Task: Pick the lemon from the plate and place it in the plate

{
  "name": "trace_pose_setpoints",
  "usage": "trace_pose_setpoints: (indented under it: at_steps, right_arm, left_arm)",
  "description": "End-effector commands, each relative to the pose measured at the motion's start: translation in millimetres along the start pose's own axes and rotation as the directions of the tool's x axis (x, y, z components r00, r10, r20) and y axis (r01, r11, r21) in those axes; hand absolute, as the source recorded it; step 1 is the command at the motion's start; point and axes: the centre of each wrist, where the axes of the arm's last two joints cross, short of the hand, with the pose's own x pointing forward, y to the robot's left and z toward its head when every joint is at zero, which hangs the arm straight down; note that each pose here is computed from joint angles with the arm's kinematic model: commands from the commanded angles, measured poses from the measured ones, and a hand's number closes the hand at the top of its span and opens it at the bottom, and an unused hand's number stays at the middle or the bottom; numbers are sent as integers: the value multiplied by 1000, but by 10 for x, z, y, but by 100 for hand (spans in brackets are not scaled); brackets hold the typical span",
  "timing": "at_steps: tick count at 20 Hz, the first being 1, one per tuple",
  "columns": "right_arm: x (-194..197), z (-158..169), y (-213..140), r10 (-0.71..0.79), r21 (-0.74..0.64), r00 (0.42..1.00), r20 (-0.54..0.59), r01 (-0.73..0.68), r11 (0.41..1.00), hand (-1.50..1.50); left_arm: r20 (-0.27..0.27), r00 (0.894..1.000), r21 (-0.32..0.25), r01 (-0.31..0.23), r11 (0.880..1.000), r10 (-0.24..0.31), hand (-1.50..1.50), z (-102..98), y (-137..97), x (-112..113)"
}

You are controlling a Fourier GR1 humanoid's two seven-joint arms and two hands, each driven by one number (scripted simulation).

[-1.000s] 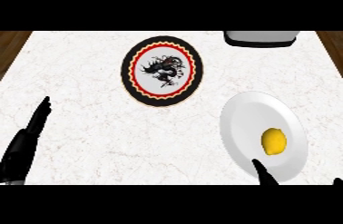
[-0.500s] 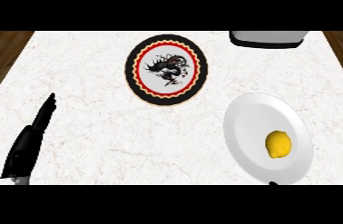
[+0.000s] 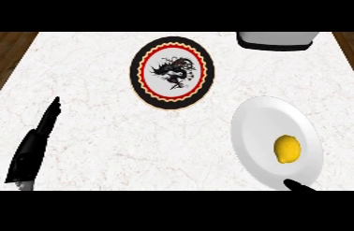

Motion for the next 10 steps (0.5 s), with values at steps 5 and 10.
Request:
trace_pose_setpoints:
  at_steps: [5, 10]
  right_arm:
    - [549, -137, 261, 159, 116, 986, -46, -153, 981, -150]
    - [493, -361, 429, 152, 184, 987, -50, -141, 973, -150]
  left_arm:
    - [-22, 1000, 1, -11, 1000, 11, 0, 129, 6, -56]
    - [-21, 1000, 37, 12, 999, -11, 0, 82, 145, -64]
